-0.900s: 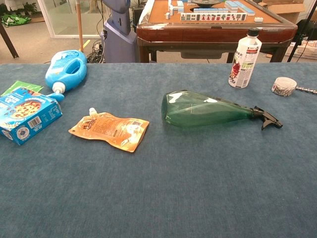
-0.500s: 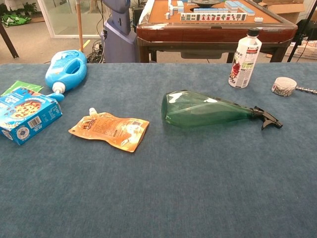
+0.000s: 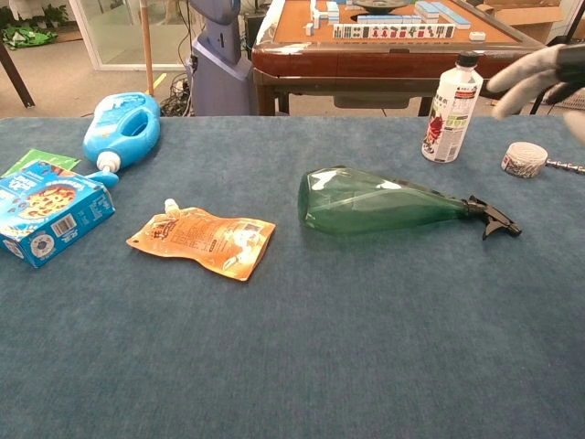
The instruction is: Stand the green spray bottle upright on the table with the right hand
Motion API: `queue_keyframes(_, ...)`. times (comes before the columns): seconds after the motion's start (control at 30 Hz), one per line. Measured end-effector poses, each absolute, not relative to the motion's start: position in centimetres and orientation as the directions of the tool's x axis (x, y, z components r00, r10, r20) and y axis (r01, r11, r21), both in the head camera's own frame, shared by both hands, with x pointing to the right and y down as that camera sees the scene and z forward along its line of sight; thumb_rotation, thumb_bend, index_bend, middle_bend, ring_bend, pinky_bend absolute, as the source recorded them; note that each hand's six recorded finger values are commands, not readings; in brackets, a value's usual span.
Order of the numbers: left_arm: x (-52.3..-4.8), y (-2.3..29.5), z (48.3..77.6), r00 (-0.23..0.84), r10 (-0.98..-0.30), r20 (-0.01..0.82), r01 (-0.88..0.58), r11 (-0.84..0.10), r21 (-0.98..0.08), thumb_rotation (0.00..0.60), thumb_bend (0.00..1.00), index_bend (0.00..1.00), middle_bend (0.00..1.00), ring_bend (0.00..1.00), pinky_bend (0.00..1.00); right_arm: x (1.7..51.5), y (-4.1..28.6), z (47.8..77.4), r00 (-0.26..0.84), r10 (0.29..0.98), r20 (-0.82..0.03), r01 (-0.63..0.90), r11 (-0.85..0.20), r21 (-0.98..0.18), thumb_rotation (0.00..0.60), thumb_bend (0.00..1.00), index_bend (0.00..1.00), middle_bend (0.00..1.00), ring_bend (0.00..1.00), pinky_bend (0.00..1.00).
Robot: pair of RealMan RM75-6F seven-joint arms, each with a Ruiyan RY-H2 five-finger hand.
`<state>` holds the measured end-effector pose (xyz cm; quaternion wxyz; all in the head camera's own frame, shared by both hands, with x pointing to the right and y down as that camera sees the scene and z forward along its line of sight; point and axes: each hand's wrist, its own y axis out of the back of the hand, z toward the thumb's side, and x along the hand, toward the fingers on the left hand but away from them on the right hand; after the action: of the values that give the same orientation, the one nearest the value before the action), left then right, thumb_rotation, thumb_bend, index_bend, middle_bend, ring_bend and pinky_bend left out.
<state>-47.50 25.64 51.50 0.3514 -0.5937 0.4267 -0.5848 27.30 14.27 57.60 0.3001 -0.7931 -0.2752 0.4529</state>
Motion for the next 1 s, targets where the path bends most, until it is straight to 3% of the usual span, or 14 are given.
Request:
queue_keyframes(0.4, -48.2, 26.3, 50.9, -0.07, -0.92, 0.386, -0.096, -0.379, -0.921, 0.6, 0.26, 0.19, 0.01, 0.04, 0.04, 17.4, 10.2, 63.2, 0.519, 0.598, -0.611, 0.156, -0.769, -0.62, 0.6, 0.65, 0.17, 0.2, 0.12, 0.16)
queue_keyframes(0.7, -48.3, 26.5, 50.9, -0.073, -0.918, 0.39, -0.097, -0.382, -0.919, 0.6, 0.26, 0.19, 0.01, 0.04, 0.04, 13.8, 8.3, 67.2, 0.484, 0.57, -0.664, 0.152, -0.802, -0.577, 0.6, 0.65, 0.17, 0.2, 0.12, 0.15)
queue_keyframes(1.0, -48.6, 26.8, 51.0, -0.084, -0.915, 0.395, -0.097, -0.387, -0.917, 0.6, 0.26, 0.19, 0.01, 0.04, 0.04, 11.8, 7.3, 69.0, 0.466, 0.542, -0.699, 0.14, -0.825, -0.547, 0.6, 0.68, 0.17, 0.24, 0.12, 0.15)
